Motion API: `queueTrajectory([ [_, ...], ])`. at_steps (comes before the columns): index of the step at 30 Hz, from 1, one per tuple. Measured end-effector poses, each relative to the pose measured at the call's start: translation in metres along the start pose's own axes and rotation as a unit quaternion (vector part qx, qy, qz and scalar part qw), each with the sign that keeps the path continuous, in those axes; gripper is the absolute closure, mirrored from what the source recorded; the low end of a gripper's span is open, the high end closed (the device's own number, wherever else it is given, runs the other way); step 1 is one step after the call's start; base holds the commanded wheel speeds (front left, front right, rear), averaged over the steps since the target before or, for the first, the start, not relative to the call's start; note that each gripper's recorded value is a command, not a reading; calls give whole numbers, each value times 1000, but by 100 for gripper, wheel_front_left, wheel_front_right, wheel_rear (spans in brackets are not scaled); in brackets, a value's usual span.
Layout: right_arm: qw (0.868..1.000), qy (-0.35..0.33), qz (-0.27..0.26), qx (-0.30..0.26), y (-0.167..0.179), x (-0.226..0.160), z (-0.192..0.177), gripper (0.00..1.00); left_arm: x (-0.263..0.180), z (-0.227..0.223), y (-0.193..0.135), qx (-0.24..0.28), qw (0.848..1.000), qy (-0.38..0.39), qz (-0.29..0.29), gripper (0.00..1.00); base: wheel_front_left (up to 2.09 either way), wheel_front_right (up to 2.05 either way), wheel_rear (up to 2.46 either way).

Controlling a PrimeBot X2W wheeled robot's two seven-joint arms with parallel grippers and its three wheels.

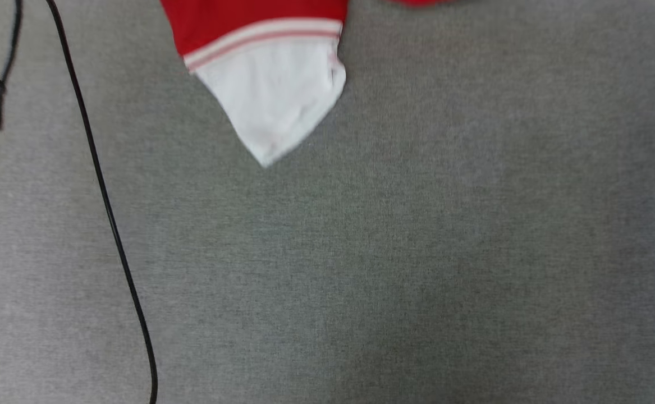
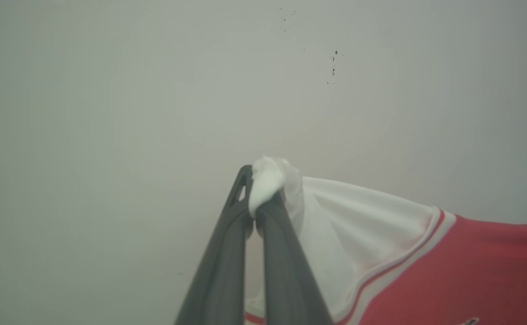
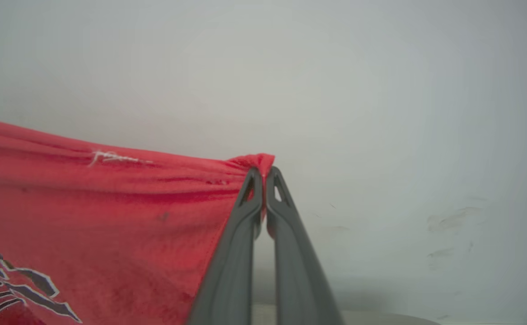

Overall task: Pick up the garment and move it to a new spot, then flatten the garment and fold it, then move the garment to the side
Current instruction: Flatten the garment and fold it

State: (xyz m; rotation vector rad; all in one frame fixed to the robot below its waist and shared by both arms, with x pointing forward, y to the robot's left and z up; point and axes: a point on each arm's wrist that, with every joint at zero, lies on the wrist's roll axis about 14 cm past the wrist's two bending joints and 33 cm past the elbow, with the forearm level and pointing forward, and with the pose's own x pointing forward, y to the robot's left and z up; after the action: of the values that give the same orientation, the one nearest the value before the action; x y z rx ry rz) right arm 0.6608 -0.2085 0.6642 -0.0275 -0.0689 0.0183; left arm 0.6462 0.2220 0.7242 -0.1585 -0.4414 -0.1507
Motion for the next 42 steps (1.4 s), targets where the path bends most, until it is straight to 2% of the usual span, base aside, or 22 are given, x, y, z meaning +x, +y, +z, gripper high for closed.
queueTrajectory([
  [6,1000,23,-2,13,1,25,-45,100,14,-52,18,-2,999,36,16,100,0,0,0],
  [11,997,74,3,22,9,36,-107,100,4,-115,33,-17,995,88,35,100,0,0,0],
  [15,993,117,10,31,17,36,-150,100,-19,-161,44,-39,988,134,58,100,0,0,0],
  [20,985,165,23,47,31,21,-191,100,-58,-196,53,-52,979,179,84,100,0,0,0],
  [25,976,208,27,59,36,-13,-227,100,-105,-219,48,-75,967,224,98,100,0,0,0],
  [30,968,239,27,77,39,-57,-252,100,-157,-223,49,-102,955,252,121,100,0,0,0],
  [36,964,250,23,83,32,-107,-258,100,-210,-203,53,-122,948,253,149,100,0,0,0],
  [42,962,258,16,88,21,-163,-255,100,-269,-188,41,-129,941,269,157,100,0,0,0],
])
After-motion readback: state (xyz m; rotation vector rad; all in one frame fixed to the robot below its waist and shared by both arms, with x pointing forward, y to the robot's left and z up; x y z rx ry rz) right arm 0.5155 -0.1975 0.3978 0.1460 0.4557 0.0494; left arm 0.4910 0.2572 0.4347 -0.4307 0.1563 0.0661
